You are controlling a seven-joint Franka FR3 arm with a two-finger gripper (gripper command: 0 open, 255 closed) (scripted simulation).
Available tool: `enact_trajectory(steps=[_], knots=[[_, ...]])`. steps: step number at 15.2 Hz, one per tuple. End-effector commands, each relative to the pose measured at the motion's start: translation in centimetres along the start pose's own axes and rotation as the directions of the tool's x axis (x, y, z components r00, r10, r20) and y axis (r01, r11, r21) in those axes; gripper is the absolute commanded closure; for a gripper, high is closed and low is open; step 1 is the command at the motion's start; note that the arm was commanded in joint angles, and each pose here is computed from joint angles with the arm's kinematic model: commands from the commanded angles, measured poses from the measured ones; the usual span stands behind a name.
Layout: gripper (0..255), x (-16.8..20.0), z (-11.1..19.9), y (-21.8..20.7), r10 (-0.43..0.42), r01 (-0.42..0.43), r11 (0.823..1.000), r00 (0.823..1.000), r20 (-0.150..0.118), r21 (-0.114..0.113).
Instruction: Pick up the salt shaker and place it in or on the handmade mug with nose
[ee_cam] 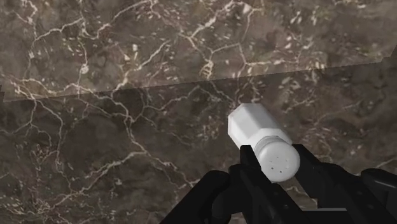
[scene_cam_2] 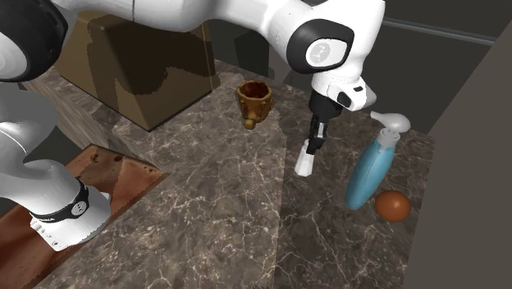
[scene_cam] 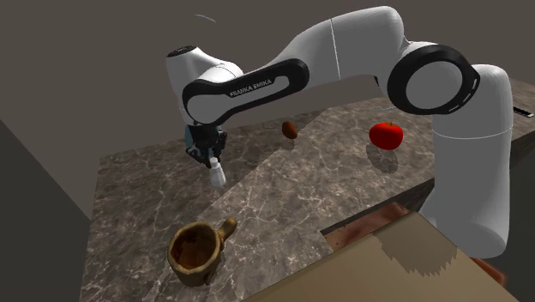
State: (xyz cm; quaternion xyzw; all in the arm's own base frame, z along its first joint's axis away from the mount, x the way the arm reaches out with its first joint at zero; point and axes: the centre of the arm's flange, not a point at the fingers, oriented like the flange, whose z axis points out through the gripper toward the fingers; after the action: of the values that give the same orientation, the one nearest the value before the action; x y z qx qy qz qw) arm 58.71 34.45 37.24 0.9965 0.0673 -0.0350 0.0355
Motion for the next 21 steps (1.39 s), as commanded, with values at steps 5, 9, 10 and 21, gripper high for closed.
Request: enact_trajectory(steps=[5, 9, 10, 21], knots=[[255, -0.3, -2.3, 0.2, 0.000, 0.000, 1.000, 1.000, 0.005, -0.002], [255, -0.4, -4.4, 0.4, 0.000, 0.000, 1.000, 1.000, 0.005, -0.002], [255, -0.5, -4.9, 0.4, 0.000, 0.000, 1.000, 1.000, 0.005, -0.002], [255, -0.9, -10.7, 0.8, 0.000, 0.000, 1.000, 1.000, 0.005, -0.002]])
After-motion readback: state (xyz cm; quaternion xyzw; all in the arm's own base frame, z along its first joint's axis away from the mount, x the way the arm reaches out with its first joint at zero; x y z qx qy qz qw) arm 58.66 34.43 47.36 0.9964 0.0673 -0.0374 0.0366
